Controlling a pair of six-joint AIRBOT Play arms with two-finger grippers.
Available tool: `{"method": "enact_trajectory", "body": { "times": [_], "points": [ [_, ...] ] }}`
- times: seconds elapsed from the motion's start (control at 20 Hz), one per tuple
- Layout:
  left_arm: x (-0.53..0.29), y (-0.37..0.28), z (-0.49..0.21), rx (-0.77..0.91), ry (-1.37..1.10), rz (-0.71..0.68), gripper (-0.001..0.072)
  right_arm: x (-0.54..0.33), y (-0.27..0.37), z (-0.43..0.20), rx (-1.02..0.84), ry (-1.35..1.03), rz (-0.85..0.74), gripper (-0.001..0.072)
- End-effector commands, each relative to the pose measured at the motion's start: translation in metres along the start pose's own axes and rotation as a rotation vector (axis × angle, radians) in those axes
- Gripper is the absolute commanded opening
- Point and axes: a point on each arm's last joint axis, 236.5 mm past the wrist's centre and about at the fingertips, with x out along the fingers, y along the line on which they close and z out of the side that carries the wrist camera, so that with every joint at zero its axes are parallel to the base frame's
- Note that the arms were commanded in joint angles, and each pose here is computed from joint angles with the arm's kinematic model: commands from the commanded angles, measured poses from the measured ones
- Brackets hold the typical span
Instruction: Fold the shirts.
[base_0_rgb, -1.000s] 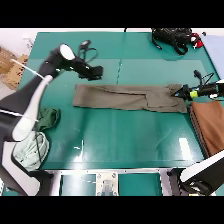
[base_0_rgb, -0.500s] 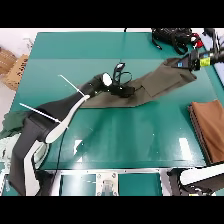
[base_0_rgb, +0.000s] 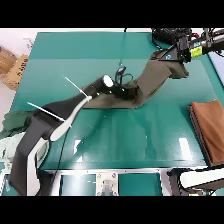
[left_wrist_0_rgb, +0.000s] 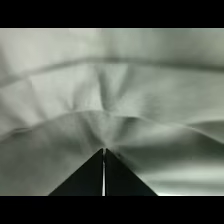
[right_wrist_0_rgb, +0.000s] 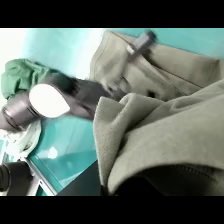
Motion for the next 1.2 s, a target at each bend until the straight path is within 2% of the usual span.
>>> {"method": "enact_trajectory", "body": {
  "times": [0.0, 0.15, 0.3, 0.55, 0.6, 0.65, 0.7, 0.85, 0.9, 0.95, 1.15],
  "points": [
    [-0.068, 0.004, 0.002, 0.087, 0.159, -0.009, 0.0023, 0.004, 0.006, 0.007, 0.014, -0.023, -0.001, 0.0022],
    [-0.166, 0.045, 0.027, 0.174, 0.202, 0.171, 0.0023, 0.025, 0.026, 0.009, 0.012, -0.015, 0.021, 0.0022],
    [-0.26, 0.09, 0.053, 0.151, 0.116, 0.351, 0.0024, 0.08, 0.065, 0.009, -0.013, 0.0, 0.065, 0.0022],
    [-0.346, 0.13, 0.075, 0.062, -0.026, 0.425, 0.0024, 0.254, 0.135, -0.011, -0.056, -0.028, 0.136, 0.0022],
    [-0.353, 0.137, 0.076, 0.049, -0.035, 0.432, 0.0024, 0.297, 0.147, -0.021, -0.063, -0.043, 0.14, 0.009],
    [-0.358, 0.142, 0.077, 0.038, -0.043, 0.437, 0.0024, 0.336, 0.157, -0.033, -0.07, -0.062, 0.14, 0.0333],
    [-0.364, 0.147, 0.077, 0.027, -0.049, 0.442, 0.0024, 0.366, 0.163, -0.042, -0.074, -0.092, 0.136, 0.0482],
    [-0.374, 0.158, 0.075, 0.043, -0.043, 0.454, 0.0024, 0.36, 0.155, -0.029, -0.058, -0.118, 0.126, 0.0468],
    [-0.376, 0.16, 0.073, 0.048, -0.033, 0.457, 0.0024, 0.339, 0.142, -0.018, -0.044, -0.109, 0.12, 0.0395],
    [-0.378, 0.162, 0.071, 0.047, -0.028, 0.467, 0.0024, 0.314, 0.125, -0.005, -0.017, -0.099, 0.11, 0.0365],
    [-0.379, 0.165, 0.074, 0.074, -0.032, 0.481, 0.0024, 0.205, 0.009, 0.026, 0.142, -0.066, -0.04, 0.0367]
  ]
}}
